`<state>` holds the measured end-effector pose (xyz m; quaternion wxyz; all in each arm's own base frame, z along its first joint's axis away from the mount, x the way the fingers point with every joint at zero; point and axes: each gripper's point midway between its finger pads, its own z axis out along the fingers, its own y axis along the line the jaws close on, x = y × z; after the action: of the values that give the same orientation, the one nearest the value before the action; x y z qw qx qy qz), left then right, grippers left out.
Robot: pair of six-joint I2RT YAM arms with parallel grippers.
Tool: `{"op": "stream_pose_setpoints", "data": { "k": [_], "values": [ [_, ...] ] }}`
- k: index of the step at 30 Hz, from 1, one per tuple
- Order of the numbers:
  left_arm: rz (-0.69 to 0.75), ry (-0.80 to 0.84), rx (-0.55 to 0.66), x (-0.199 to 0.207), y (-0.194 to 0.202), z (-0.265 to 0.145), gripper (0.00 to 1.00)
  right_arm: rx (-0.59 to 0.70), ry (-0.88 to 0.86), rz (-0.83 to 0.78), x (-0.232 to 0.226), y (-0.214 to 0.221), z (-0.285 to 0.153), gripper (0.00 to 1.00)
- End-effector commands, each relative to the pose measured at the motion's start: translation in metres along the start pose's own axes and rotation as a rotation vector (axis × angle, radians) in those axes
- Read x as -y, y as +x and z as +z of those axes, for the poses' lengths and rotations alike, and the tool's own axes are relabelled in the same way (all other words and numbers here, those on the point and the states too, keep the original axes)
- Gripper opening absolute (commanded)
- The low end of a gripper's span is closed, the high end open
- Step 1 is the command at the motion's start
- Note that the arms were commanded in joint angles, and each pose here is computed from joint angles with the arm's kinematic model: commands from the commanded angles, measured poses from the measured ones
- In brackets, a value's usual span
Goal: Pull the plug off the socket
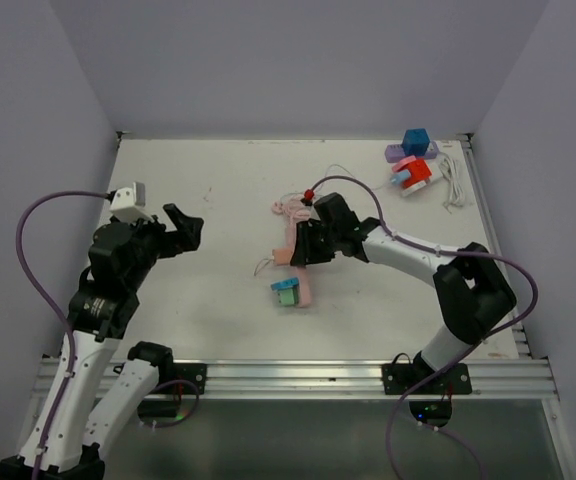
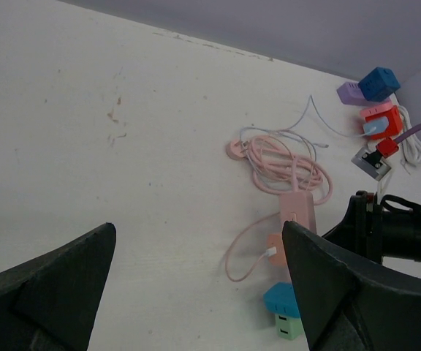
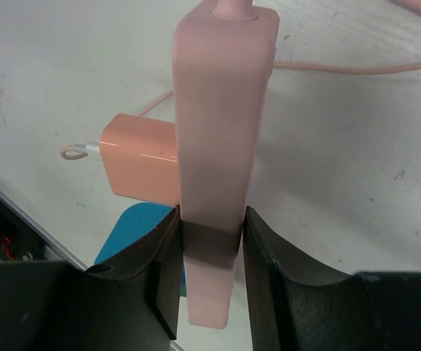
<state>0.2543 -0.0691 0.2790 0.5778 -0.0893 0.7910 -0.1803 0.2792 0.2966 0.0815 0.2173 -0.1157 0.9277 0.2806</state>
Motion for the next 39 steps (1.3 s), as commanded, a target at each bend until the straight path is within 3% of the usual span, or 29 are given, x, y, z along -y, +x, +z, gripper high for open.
{"op": "stream_pose_setpoints", "data": {
  "k": [1, 6, 11, 15, 16, 22, 27, 33, 39],
  "values": [
    [0.002, 0.098, -0.1, 0.013, 0.029, 0.01, 1.0, 0.14, -0.055, 0.034, -0.015, -0.021, -0.01, 0.0],
    [-0.102, 0.216, -0.3, 0.027, 0.088, 0.023, 1.0, 0.142, 0.017, 0.135, 0.002, -0.017, 0.006, 0.0],
    [-0.147, 0.262, -0.346, 0.034, 0.11, 0.028, 1.0, 0.083, 0.094, 0.161, 0.015, -0.008, 0.015, 0.02],
    [-0.143, 0.247, -0.361, 0.031, 0.116, 0.029, 1.0, 0.07, 0.095, 0.164, 0.009, -0.008, 0.013, 0.31],
    [-0.142, 0.244, -0.359, 0.03, 0.117, 0.03, 1.0, 0.082, 0.094, 0.163, 0.006, -0.01, 0.009, 0.44],
    [-0.17, 0.263, -0.372, 0.033, 0.125, 0.029, 1.0, 0.144, 0.151, 0.169, -0.002, -0.023, -0.01, 0.73],
    [-0.205, 0.276, -0.392, 0.035, 0.136, 0.028, 1.0, 0.179, 0.164, 0.152, -0.009, -0.023, -0.026, 0.73],
    [-0.219, 0.288, -0.394, 0.036, 0.14, 0.027, 1.0, 0.154, 0.146, 0.093, -0.001, 0.006, -0.041, 0.59],
    [-0.225, 0.299, -0.416, 0.038, 0.149, 0.029, 1.0, 0.101, 0.095, 0.07, -0.002, 0.032, -0.033, 0.57]
  ]
}}
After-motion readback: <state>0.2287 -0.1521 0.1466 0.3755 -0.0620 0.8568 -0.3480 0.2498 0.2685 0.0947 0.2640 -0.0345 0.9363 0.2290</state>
